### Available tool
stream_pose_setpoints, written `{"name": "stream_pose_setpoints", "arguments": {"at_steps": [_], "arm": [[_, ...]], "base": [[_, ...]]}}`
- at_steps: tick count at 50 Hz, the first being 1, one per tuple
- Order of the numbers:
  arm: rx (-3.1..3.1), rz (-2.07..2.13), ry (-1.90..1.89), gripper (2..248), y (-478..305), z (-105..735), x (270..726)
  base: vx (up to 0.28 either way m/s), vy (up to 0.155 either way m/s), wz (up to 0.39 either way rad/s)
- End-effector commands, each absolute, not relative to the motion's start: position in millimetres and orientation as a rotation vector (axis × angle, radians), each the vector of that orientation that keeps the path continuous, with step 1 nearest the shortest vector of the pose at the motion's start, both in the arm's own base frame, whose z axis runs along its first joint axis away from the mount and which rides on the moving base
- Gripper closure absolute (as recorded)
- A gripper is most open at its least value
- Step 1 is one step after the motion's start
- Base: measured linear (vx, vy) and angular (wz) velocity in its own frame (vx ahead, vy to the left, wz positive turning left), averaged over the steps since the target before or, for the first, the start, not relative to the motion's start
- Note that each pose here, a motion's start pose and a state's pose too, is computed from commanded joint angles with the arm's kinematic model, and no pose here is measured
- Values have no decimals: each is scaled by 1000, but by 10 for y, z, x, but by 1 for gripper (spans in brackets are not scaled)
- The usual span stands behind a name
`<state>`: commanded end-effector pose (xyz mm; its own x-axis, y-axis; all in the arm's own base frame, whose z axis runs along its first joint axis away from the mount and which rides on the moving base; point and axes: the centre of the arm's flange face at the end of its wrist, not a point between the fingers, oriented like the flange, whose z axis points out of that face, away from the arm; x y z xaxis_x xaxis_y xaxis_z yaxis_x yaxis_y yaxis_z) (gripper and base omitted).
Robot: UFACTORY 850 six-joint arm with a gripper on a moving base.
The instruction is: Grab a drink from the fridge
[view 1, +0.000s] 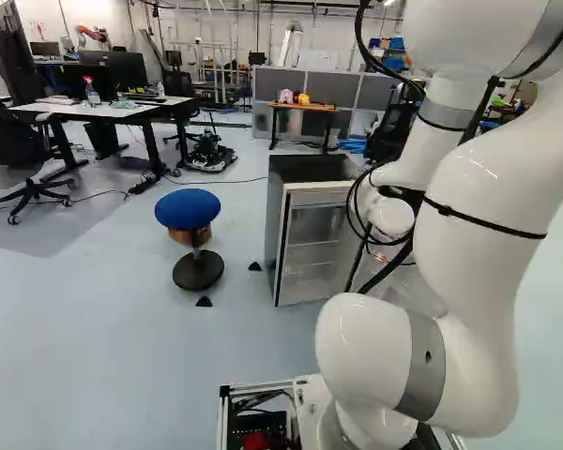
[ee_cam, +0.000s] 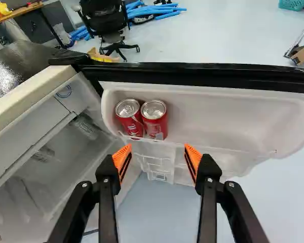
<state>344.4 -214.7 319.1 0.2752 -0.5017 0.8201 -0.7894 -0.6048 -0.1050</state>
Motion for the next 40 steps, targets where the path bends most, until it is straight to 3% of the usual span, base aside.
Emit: {"name": "stream_pose_setpoints", "arguments": {"at_steps": [26, 27, 40], "arm": [[2227, 1248, -1177, 90, -2147, 3191, 3444], [2227, 1248, -1177, 102, -2147, 3191, 3444], [2227, 1248, -1177, 107, -2147, 3191, 3444]], "base": [[0, 0, 0], [0, 0, 0], [0, 0, 0]]}}
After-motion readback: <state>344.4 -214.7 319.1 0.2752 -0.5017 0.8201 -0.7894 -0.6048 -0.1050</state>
